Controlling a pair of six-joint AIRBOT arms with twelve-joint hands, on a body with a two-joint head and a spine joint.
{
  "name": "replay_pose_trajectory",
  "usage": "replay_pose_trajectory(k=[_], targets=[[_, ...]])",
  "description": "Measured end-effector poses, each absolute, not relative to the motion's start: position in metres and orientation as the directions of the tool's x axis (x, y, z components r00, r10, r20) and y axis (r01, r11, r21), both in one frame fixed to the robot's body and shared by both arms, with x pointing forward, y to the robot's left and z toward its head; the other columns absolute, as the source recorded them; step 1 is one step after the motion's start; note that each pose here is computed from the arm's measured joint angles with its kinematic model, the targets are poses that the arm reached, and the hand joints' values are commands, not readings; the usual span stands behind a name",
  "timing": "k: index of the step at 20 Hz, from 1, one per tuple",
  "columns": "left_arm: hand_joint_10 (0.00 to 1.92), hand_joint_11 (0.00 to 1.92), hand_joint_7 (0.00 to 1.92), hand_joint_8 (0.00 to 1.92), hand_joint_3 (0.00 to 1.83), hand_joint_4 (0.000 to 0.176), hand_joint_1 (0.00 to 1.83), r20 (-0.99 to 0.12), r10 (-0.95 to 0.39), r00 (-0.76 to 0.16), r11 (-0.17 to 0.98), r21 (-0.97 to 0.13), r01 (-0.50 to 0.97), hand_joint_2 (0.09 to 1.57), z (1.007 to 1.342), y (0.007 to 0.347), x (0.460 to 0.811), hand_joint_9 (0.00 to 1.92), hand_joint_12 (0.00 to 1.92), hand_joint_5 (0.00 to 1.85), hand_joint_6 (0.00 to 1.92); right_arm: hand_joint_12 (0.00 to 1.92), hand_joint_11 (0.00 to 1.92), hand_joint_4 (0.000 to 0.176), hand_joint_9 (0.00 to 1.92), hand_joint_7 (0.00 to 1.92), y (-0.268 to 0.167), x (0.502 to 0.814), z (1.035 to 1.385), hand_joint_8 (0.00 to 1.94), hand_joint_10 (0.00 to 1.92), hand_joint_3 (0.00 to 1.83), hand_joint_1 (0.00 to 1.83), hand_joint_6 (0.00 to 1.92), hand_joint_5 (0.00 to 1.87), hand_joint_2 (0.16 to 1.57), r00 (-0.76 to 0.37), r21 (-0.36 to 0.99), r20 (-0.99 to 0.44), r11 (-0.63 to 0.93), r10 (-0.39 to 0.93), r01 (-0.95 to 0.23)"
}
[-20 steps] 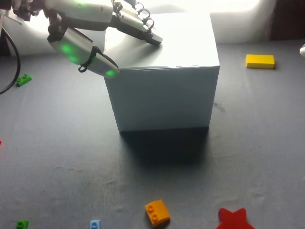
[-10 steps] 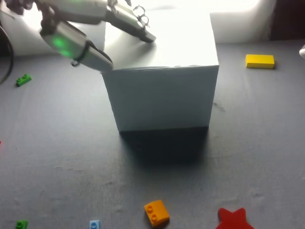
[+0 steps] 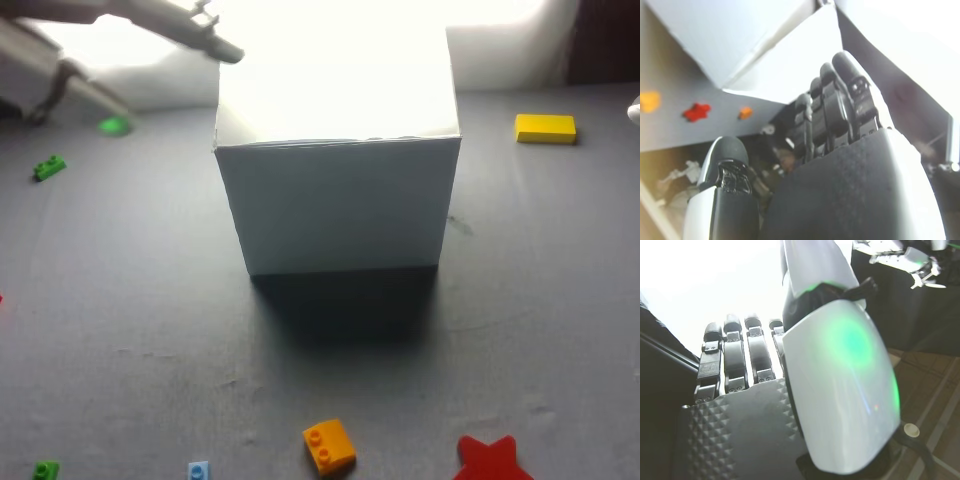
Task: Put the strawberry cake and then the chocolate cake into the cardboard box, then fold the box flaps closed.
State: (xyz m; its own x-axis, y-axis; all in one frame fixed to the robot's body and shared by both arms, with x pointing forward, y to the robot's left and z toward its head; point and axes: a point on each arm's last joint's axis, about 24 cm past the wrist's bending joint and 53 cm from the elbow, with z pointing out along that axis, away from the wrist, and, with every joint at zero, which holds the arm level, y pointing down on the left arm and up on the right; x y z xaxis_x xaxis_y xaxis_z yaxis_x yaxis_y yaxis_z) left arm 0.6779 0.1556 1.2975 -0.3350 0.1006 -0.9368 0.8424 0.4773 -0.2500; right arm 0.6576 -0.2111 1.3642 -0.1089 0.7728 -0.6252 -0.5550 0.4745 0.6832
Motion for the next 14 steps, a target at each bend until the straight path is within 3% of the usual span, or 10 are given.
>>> replay_pose_trajectory(k=[3,4,6,9,11,14], targets=[[0.0,0.0,0.26,0.0,0.0,0.037,0.24,-0.917,0.158,-0.367,0.504,-0.245,0.828,1.29,1.274,0.178,0.658,0.33,1.18,0.22,0.0,0.31,0.0,0.008,0.13,0.13,-0.211,0.658,1.362,0.0,0.0,0.0,1.11,0.01,0.05,0.99,-0.111,0.682,-0.629,0.478,0.769,-0.553],[0.01,0.0,0.26,0.0,0.0,0.033,0.24,-0.911,0.166,-0.377,0.509,-0.248,0.824,1.29,1.269,0.184,0.65,0.33,1.18,0.22,0.0,0.23,0.0,0.009,0.12,0.11,-0.21,0.658,1.36,0.0,0.0,0.0,1.12,0.0,0.05,1.0,-0.114,0.682,-0.633,0.482,0.766,-0.551],[0.01,0.0,0.27,0.0,0.0,0.029,0.26,-0.905,0.176,-0.387,0.504,-0.255,0.825,1.28,1.263,0.189,0.634,0.34,1.17,0.22,0.0,0.3,0.0,0.007,0.13,0.13,-0.21,0.658,1.361,0.0,0.01,0.0,1.13,0.01,0.08,0.98,-0.113,0.681,-0.632,0.481,0.766,-0.552],[0.0,0.0,0.28,0.0,0.0,0.042,0.25,-0.89,0.198,-0.412,0.495,-0.272,0.825,1.28,1.251,0.192,0.614,0.34,1.17,0.22,0.0,0.37,0.0,0.007,0.14,0.13,-0.21,0.657,1.361,0.0,0.01,0.0,1.11,0.0,0.05,0.98,-0.113,0.679,-0.635,0.483,0.764,-0.553],[0.0,0.0,0.25,0.0,0.0,0.049,0.25,-0.883,0.209,-0.421,0.495,-0.276,0.824,1.28,1.245,0.196,0.602,0.32,1.16,0.21,0.0,0.33,0.0,0.009,0.13,0.12,-0.21,0.657,1.361,0.0,0.0,0.0,1.12,0.01,0.06,0.98,-0.113,0.679,-0.635,0.482,0.764,-0.553],[0.0,0.0,0.24,0.0,0.0,0.042,0.27,-0.875,0.207,-0.438,0.5,-0.29,0.816,1.28,1.24,0.202,0.589,0.31,1.14,0.2,0.0,0.35,0.0,0.01,0.14,0.13,-0.209,0.657,1.361,0.0,0.01,0.0,1.11,0.01,0.07,0.98,-0.114,0.679,-0.636,0.482,0.764,-0.554]])
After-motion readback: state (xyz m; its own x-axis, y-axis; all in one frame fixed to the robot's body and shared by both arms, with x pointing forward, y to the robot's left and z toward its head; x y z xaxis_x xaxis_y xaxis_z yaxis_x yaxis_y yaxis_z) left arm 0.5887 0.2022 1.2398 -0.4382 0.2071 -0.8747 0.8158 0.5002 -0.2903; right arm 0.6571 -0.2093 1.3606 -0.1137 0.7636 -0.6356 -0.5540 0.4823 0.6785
